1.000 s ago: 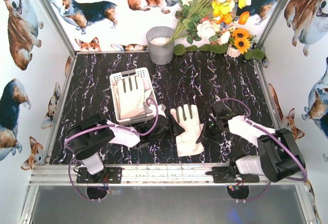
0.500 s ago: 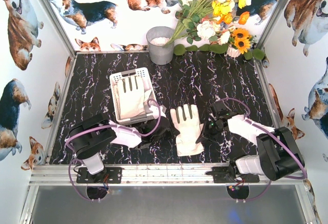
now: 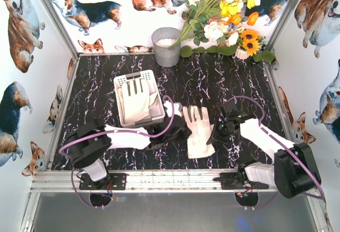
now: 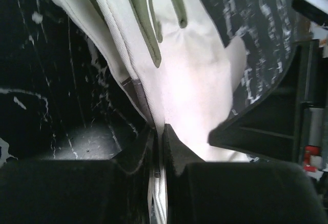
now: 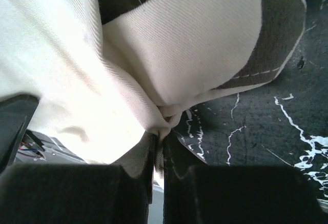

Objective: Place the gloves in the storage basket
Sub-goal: Pick up the glove from the center of the board, then place the glove in the bin.

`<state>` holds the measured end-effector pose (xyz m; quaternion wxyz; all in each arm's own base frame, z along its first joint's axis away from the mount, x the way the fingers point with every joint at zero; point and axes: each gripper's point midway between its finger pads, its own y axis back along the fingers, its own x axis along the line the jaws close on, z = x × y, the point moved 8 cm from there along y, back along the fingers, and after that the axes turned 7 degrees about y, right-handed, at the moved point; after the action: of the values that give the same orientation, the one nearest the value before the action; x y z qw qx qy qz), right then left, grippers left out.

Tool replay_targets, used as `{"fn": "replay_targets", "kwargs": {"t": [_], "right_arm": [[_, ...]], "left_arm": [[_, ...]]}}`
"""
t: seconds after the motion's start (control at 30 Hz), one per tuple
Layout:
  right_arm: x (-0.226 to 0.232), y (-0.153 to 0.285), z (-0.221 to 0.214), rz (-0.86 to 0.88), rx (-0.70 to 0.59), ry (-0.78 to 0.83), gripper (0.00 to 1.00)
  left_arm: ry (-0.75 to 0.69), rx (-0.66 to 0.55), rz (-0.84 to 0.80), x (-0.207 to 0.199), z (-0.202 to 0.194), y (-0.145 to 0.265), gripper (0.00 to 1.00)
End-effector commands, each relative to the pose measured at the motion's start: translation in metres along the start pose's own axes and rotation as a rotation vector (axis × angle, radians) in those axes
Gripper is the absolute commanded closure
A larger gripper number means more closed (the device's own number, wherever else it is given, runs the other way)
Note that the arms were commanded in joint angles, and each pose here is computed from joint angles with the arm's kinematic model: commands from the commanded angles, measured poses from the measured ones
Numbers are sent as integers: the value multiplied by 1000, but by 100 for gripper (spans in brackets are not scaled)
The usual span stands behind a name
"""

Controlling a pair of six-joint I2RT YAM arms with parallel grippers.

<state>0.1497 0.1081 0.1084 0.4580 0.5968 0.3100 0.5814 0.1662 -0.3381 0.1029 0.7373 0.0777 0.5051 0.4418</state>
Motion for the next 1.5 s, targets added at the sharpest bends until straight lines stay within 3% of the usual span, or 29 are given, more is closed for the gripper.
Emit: {"fn": "replay_targets", "kwargs": {"t": [0.0, 0.37, 0.63, 0.87, 1.07, 1.47], "right_arm": [[22, 29, 20, 62, -135, 50, 100], [64, 75, 40, 232, -324, 74, 100], [131, 77, 66, 276, -373, 191, 100], [199, 59, 84, 298, -464, 241, 100], [248, 34, 98, 291, -463, 300, 100], [301, -25, 113, 270, -413, 328, 100]], "left_arm": [[-78, -60, -10, -29, 23, 20, 100], [-183, -133, 102, -32, 61, 62, 100], [-207, -152, 159, -14, 103, 88, 100], [-208, -201, 225, 24, 149, 121, 100], [-192, -230, 299, 63, 177, 140, 100], [-145, -240, 397, 135, 222, 157, 100]]}}
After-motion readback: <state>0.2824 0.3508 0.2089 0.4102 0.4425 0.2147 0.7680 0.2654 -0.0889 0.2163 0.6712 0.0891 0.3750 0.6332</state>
